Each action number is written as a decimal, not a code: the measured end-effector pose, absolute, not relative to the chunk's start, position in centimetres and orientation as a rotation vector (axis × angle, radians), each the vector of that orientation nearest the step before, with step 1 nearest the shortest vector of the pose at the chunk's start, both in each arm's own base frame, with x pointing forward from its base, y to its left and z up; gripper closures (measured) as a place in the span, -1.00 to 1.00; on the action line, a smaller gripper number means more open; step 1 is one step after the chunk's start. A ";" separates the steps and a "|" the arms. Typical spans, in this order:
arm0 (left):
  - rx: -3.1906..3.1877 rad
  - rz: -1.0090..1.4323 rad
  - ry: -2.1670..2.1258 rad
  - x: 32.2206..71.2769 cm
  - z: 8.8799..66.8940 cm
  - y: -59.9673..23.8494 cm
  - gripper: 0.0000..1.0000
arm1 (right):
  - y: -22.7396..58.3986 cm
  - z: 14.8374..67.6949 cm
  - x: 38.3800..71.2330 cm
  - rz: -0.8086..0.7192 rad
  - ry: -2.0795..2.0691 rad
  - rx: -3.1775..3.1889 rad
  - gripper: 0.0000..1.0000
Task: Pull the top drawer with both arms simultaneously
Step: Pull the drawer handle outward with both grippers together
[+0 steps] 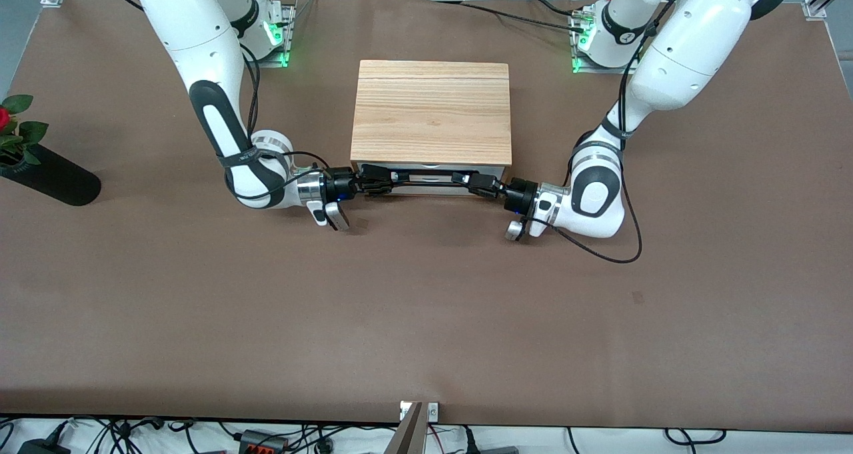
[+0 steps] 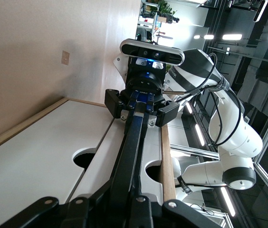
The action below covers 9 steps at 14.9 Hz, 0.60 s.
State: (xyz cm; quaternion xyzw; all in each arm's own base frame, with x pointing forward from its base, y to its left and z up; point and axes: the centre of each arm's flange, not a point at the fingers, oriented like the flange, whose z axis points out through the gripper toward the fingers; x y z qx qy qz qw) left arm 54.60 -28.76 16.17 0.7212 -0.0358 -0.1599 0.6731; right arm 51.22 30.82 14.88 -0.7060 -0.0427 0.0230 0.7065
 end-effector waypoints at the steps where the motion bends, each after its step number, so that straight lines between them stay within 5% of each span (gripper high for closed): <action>1: 1.623 -0.360 -0.080 54.6 16.2 -28.8 0.68 | 30.8 14.9 51.2 0.051 -0.095 -1.569 0.65; 9: 1.626 -0.345 -0.076 55.0 16.3 -28.6 0.69 | 30.9 15.1 51.8 0.036 -0.100 -1.578 0.65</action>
